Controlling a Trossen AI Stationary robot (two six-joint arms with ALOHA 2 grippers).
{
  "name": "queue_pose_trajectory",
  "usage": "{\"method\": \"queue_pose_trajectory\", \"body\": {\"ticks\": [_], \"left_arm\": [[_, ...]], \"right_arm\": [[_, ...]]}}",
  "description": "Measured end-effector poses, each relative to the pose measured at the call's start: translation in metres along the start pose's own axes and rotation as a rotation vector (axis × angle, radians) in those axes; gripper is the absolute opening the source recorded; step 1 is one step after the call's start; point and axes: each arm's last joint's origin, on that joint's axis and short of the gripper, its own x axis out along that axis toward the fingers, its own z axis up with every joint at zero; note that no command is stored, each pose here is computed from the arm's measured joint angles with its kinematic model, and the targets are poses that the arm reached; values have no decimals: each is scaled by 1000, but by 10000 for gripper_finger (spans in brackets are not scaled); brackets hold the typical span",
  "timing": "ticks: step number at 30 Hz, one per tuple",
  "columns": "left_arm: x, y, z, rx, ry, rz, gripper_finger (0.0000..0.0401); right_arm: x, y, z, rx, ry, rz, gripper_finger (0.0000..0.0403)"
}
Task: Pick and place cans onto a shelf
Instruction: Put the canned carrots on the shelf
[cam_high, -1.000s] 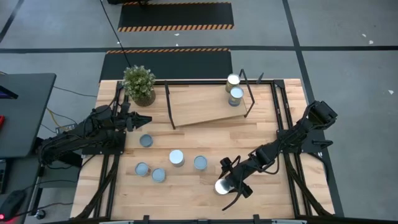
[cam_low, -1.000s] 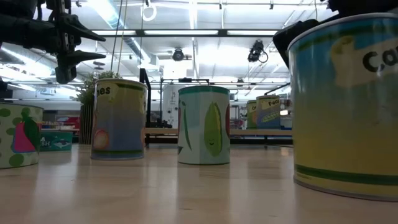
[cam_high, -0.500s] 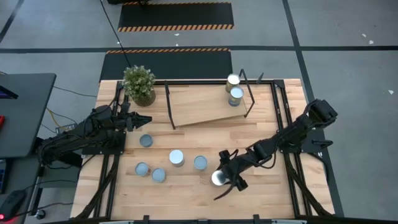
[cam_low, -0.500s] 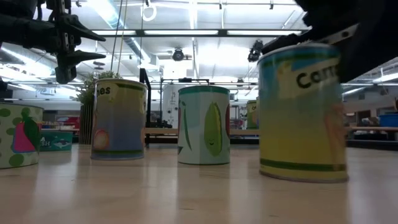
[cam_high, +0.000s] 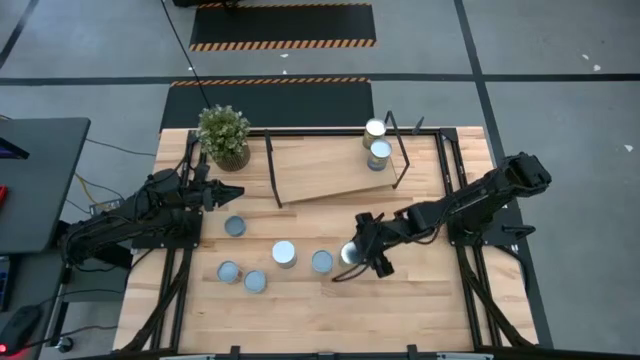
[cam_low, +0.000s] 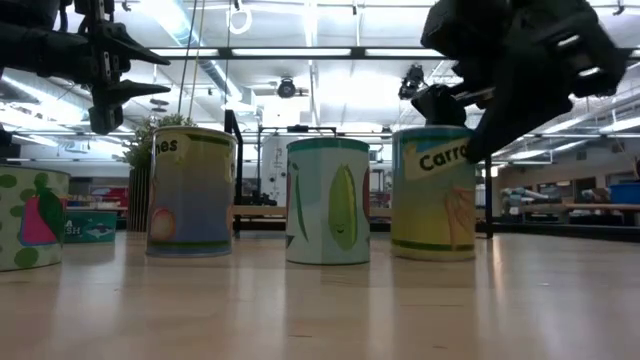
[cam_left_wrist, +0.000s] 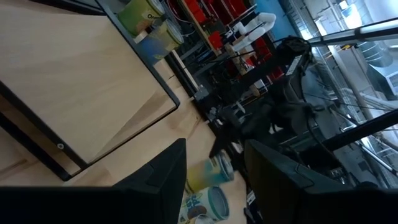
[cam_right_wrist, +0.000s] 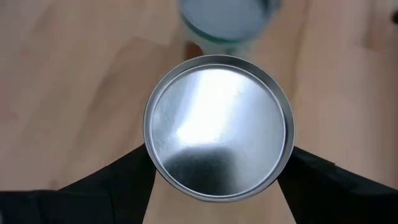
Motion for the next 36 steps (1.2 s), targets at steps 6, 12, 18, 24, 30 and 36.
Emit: {"method": "queue_pose_trajectory", "body": {"ticks": [6, 12, 18, 24, 30, 36], "left_arm": [[0, -1, 0, 1, -5, -6, 169], [0, -1, 0, 1, -5, -6, 169], [0, -1, 1, 2, -7, -9, 169], [0, -1, 1, 1, -7, -9, 169], [0, -1, 1, 1, -25, 4, 169], [0, -1, 2, -19, -34, 7, 169]], "right_arm": [[-19, -18, 1, 26, -24, -46, 308], [-37, -35, 1, 36, -61, -97, 308], [-64, -64, 0, 122, -145, -199, 308], [-86, -98, 1, 190, -168, -290, 308], [-88, -141, 2, 199, -142, -334, 308], [-71, -179, -9, 244, -93, -330, 308]]}}
